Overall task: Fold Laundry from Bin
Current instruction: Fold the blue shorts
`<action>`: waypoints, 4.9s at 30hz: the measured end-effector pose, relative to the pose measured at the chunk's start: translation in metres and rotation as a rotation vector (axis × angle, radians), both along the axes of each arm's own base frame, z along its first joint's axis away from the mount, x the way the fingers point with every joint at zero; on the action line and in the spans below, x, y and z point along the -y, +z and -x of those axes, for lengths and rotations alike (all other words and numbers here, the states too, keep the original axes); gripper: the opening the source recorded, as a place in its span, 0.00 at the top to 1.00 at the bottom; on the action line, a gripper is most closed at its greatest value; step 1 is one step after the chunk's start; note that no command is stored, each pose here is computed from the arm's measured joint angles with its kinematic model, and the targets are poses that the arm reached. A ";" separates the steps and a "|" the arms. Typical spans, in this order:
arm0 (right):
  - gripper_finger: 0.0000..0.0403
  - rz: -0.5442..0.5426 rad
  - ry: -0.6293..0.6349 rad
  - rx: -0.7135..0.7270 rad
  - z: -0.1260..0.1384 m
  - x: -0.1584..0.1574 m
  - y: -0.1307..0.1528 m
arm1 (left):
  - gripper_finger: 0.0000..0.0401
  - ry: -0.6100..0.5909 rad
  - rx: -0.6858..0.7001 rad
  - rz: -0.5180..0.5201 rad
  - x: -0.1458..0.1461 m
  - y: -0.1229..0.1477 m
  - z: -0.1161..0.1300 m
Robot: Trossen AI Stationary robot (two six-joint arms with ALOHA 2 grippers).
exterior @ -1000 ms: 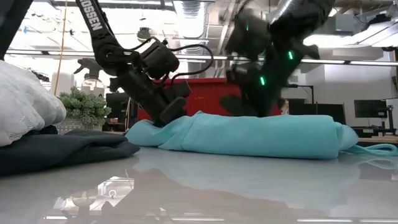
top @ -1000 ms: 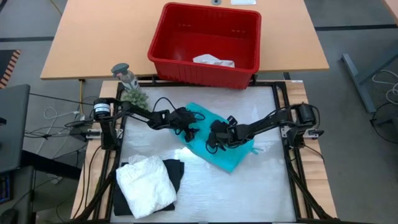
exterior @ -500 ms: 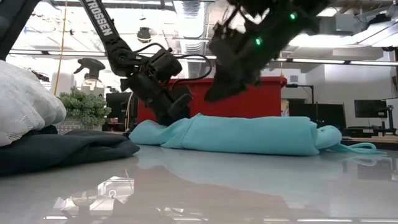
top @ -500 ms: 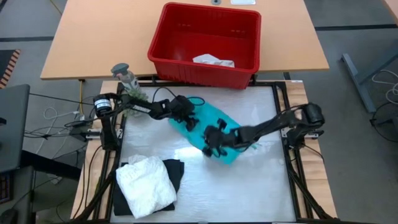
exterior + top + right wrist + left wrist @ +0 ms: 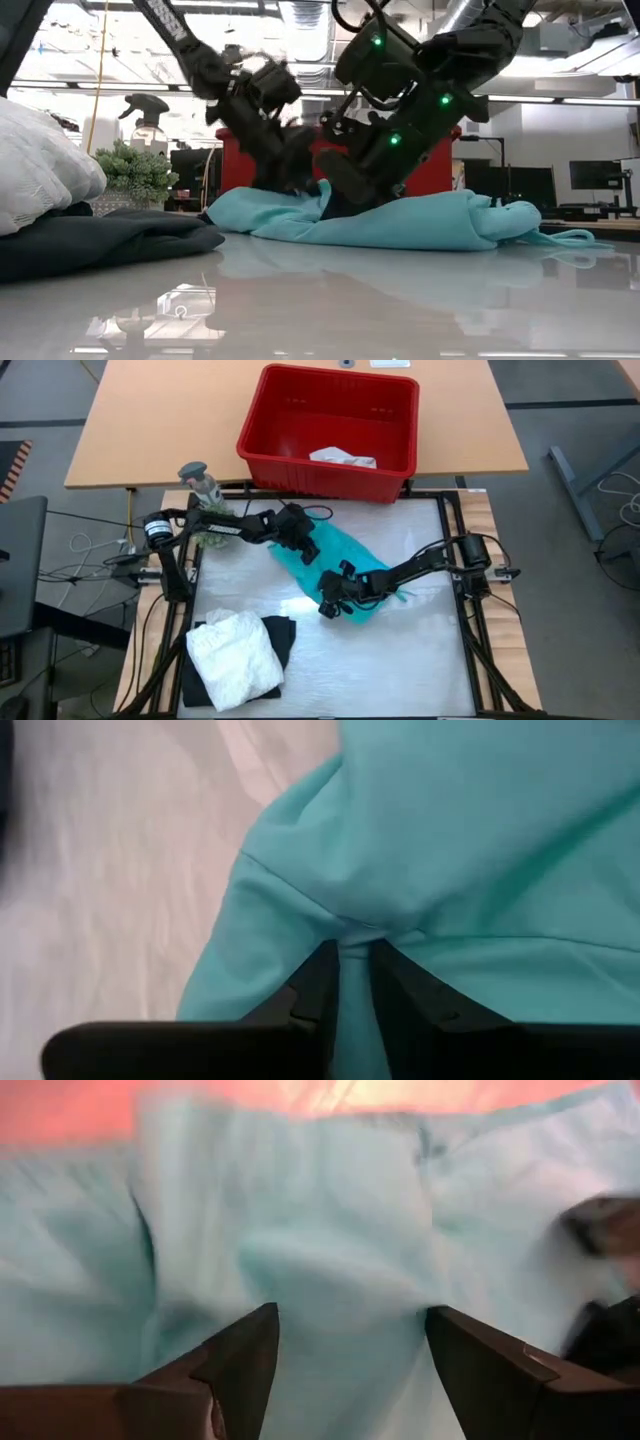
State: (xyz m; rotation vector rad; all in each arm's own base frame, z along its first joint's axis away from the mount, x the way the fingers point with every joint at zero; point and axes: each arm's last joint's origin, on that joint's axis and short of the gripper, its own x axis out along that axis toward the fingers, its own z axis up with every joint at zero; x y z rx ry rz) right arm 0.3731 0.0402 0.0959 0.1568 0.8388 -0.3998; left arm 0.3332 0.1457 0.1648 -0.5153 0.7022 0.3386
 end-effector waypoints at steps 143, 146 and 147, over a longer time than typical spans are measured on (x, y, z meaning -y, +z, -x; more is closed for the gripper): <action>0.96 -0.109 0.055 0.129 -0.002 0.092 0.025 | 1.00 -0.082 -0.265 0.031 -0.047 0.089 0.043; 0.96 -0.080 0.072 0.134 -0.012 0.100 0.024 | 1.00 -0.087 -0.218 0.046 -0.046 0.098 0.038; 0.96 -0.065 0.079 0.136 -0.016 0.103 0.025 | 1.00 -0.091 -0.210 0.047 -0.044 0.100 0.036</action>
